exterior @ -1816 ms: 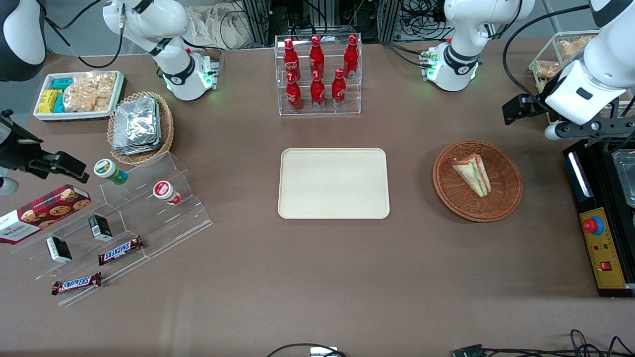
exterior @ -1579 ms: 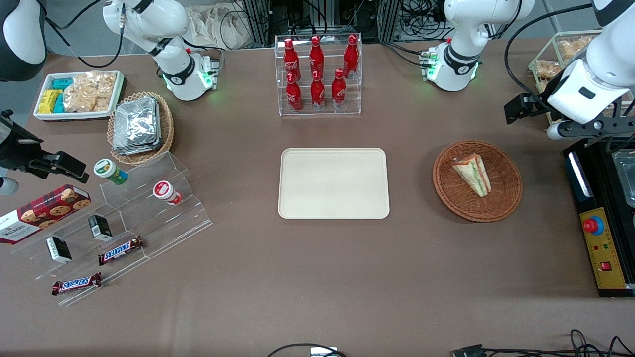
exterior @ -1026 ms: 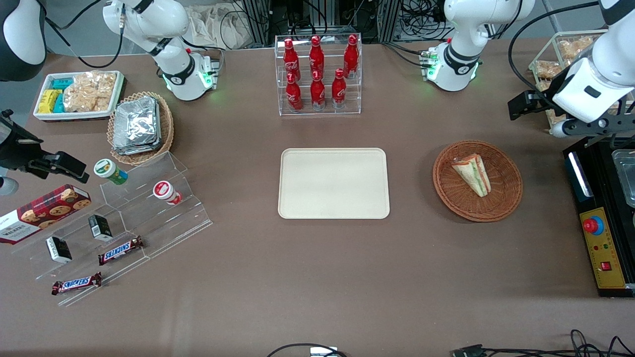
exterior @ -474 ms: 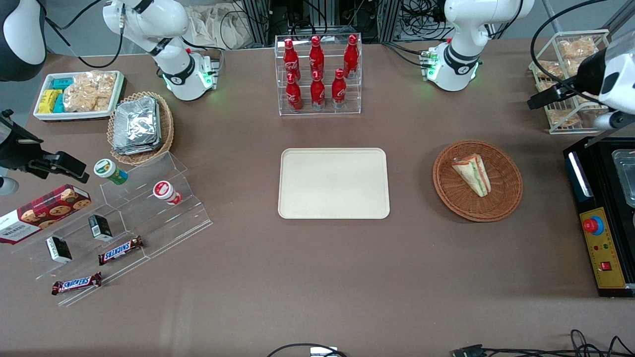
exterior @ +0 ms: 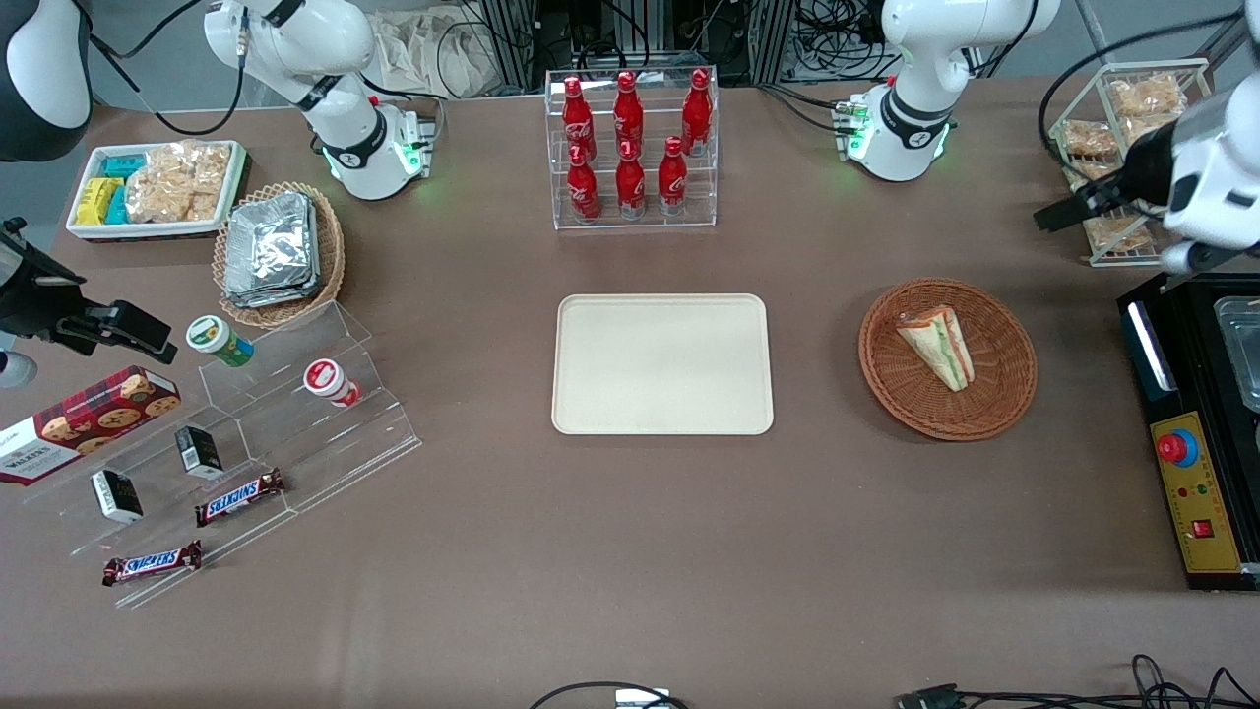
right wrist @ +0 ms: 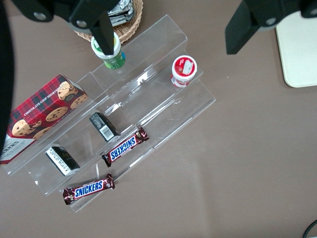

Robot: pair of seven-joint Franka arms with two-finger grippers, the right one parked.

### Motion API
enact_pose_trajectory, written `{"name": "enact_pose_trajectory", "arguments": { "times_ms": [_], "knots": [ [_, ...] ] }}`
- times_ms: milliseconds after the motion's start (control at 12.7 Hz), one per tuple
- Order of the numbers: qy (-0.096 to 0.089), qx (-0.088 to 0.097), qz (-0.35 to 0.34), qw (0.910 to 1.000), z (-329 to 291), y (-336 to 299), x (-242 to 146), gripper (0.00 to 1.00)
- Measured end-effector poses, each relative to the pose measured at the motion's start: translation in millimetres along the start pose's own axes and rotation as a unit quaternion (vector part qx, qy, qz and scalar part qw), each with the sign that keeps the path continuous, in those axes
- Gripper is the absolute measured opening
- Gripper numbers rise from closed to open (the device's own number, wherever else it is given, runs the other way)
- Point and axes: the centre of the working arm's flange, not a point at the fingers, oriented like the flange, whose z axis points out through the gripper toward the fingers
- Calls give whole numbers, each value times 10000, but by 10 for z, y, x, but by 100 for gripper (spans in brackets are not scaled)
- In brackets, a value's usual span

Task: Place sandwich from basket to tray
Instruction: 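Move the left gripper over the wicker basket toward the wrapped sandwich, then lower the left gripper and close it on the wrapped sandwich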

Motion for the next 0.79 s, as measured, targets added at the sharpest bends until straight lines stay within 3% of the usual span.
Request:
{"name": "enact_pose_trajectory", "arguments": {
  "times_ms": [158,474,789],
  "knots": [
    [31,113,-24,9999,462,63,202,100],
    [266,70,-8,9996,1618,209,593,100],
    [161,115,-167,9997,2477,371,1015,100]
  ]
}}
